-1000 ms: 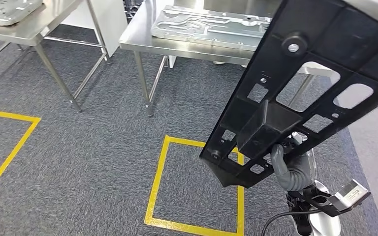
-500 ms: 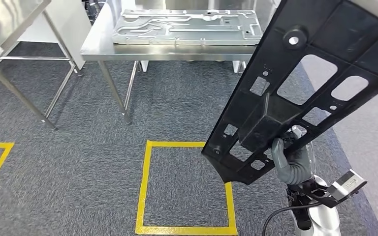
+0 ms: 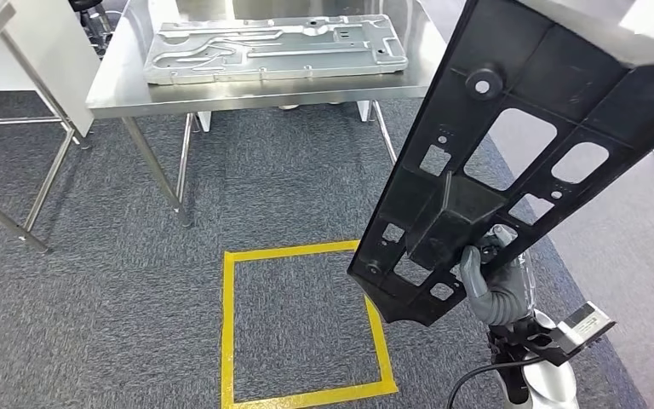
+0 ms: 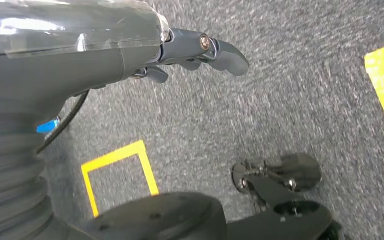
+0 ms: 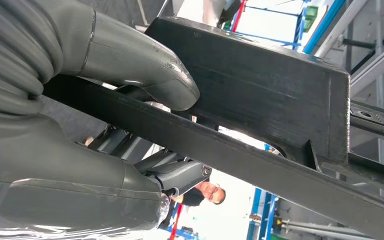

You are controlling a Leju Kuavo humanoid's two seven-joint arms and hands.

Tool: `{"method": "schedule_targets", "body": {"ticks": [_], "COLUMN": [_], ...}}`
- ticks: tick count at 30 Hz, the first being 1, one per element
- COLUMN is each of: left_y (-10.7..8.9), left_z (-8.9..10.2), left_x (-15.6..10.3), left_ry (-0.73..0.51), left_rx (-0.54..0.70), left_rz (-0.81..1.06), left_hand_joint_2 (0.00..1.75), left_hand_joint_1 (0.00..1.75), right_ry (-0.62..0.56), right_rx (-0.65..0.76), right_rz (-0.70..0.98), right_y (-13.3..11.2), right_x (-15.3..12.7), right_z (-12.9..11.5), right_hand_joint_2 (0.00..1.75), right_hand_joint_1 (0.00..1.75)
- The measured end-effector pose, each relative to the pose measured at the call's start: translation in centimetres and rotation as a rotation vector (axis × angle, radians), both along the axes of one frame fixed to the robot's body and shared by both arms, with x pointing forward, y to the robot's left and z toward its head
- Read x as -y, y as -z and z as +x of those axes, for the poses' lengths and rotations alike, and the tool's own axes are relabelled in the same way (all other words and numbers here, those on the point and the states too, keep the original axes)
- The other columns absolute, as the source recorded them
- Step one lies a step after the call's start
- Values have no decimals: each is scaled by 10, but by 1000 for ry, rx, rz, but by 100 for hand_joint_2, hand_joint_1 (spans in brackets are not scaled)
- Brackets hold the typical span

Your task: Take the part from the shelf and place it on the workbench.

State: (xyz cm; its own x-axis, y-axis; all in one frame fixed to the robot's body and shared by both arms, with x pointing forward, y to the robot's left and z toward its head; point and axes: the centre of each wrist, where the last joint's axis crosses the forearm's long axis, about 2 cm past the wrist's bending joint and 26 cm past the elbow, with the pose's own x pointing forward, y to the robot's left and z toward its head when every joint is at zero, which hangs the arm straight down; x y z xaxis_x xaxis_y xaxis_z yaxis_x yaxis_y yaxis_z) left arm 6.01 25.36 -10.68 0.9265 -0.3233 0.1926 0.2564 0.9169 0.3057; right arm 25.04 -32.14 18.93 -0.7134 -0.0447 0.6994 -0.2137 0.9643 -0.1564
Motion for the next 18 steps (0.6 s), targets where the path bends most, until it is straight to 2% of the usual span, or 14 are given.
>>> {"method": "schedule_targets", "body": {"ticks": [18], "left_y": [0], "left_z": [3], "left_x": [-7], "left_ry": [8], "left_rx": [46], "left_rz": [10], "left_hand_joint_2": [175], "left_hand_joint_1": [0], "right_ry": [10], "right_rx": [-26], "right_rz": [-22], "right_y": [4], "right_x": [0], "right_z": [-7], "right_hand_joint_2": [175], "right_hand_joint_1": [175]}}
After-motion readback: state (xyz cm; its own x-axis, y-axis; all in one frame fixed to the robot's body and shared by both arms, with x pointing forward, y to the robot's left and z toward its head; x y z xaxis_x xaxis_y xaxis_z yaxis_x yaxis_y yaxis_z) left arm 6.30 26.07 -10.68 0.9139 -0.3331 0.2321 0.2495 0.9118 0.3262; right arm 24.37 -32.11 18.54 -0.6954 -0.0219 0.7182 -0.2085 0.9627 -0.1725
